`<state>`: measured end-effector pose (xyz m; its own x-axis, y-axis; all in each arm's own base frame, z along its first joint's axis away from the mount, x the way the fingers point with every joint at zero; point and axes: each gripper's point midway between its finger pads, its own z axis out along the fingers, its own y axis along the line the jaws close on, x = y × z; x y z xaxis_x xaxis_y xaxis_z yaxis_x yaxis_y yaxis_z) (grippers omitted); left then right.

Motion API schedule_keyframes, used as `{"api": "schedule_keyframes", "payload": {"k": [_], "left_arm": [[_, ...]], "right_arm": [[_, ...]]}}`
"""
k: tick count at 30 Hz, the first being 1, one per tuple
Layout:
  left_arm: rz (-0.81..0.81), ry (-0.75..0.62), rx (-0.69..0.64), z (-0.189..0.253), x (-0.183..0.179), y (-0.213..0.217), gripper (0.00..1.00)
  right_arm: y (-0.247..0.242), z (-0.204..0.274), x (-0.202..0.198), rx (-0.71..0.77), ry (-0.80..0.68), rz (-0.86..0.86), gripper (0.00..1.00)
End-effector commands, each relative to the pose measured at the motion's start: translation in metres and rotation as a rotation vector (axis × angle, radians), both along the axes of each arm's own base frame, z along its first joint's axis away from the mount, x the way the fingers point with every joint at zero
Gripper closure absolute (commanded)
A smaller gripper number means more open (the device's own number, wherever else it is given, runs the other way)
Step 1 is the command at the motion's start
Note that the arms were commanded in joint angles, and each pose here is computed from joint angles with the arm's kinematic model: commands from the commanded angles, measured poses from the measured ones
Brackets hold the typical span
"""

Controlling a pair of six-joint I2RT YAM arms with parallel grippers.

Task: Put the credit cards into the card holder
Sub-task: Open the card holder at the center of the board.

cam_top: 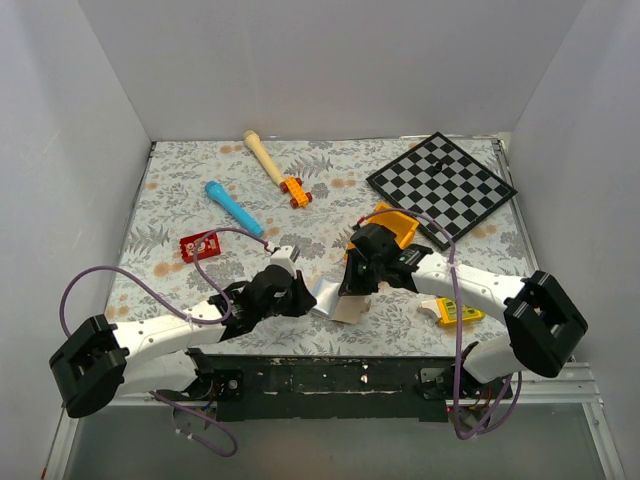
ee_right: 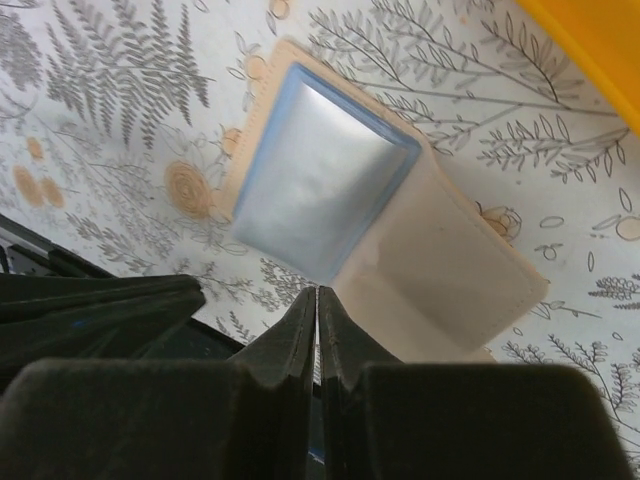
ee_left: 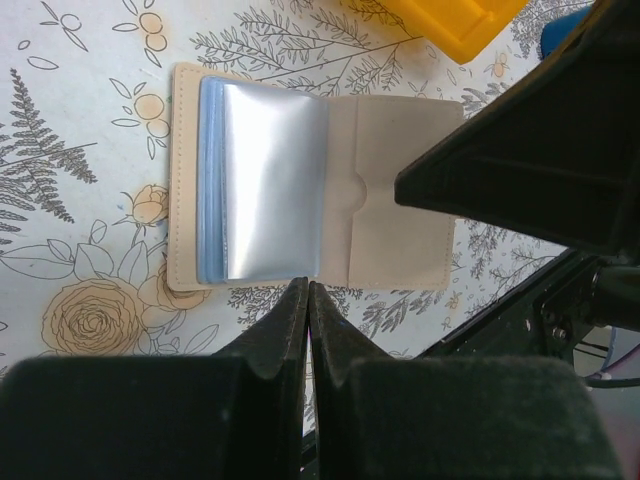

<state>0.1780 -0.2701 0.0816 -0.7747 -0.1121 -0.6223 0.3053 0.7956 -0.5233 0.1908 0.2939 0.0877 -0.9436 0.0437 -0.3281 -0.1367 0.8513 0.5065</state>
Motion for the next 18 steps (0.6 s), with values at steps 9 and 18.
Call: {"api": "schedule_keyframes", "payload": {"k": [9, 18], "left_arm": [[-0.014, -0.034, 0.007, 0.001, 0.022, -0.021, 1.00], [-0.001, -0.028, 0.007, -0.002, 0.041, -0.028, 1.00]], "right_arm": [[-0.008, -0.052, -0.020, -0.014, 0.088, -0.013, 0.90], [-0.028, -0.076, -0.028, -0.118, 0.133, -0.052, 0.92]]}}
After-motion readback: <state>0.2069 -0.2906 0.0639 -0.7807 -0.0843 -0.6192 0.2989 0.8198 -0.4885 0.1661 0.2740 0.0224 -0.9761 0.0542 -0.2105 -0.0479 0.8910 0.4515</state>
